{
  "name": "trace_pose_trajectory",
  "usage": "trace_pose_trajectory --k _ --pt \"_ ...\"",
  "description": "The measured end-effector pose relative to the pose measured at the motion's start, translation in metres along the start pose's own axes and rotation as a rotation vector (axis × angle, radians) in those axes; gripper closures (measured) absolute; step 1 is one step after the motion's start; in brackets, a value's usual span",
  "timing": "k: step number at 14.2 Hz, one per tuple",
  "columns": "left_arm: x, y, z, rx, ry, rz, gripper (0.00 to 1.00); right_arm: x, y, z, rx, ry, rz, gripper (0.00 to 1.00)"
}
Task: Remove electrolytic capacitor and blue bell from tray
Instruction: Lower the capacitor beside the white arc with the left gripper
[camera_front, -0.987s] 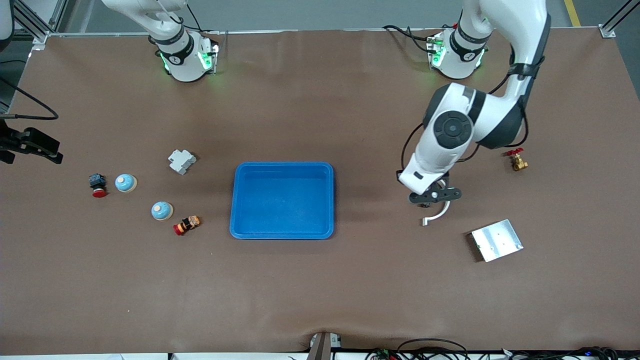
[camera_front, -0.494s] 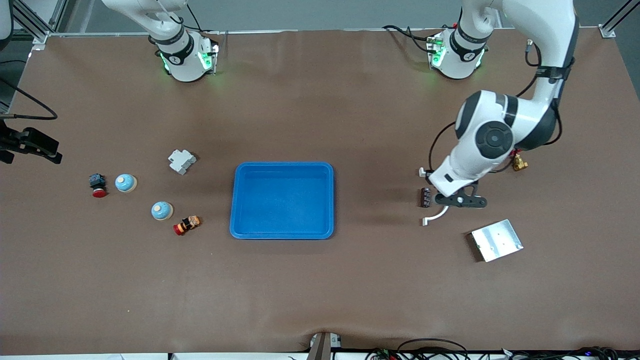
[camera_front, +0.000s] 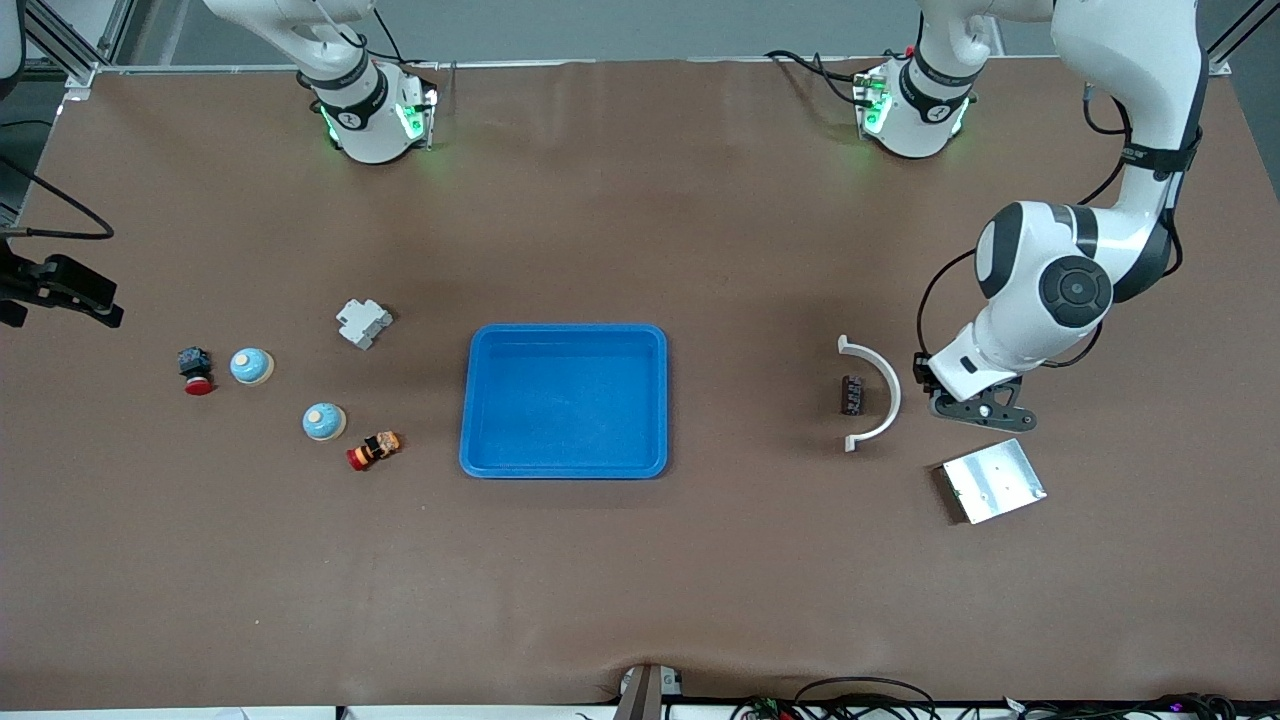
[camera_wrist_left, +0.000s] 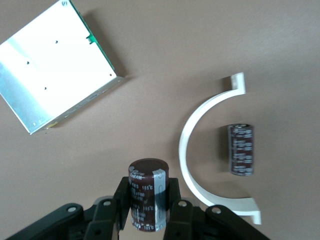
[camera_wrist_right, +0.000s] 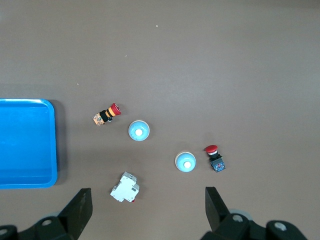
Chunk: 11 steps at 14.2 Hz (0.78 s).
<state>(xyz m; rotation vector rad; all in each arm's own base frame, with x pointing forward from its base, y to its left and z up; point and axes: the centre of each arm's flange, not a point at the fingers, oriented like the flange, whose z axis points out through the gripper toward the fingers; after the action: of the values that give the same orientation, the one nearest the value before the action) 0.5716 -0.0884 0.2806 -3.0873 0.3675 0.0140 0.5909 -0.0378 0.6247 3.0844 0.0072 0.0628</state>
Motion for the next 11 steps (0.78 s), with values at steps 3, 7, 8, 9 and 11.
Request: trace_pose_trajectory --k 3,7,8,9,11 --pt "-0.004 0.003 0.015 0.001 0.020 0.009 0.66 0.000 0.000 0.000 0.000 0.000 0.000 0.00" --pt "-0.005 0.001 0.038 0.005 0.025 0.009 0.66 0.000 0.000 0.000 0.000 0.000 0.001 0.00" --pt "-0.006 0.001 0.045 0.006 0.023 0.012 0.66 0.000 0.001 0.000 0.000 0.000 0.001 0.00" --pt "-0.008 0.001 0.052 0.006 0.020 0.014 0.66 0.000 0.001 0.000 0.000 0.001 0.001 0.00" --pt "-0.012 0.001 0.066 0.007 0.015 0.014 0.66 0.000 0.001 0.000 0.000 0.001 0.001 0.00"
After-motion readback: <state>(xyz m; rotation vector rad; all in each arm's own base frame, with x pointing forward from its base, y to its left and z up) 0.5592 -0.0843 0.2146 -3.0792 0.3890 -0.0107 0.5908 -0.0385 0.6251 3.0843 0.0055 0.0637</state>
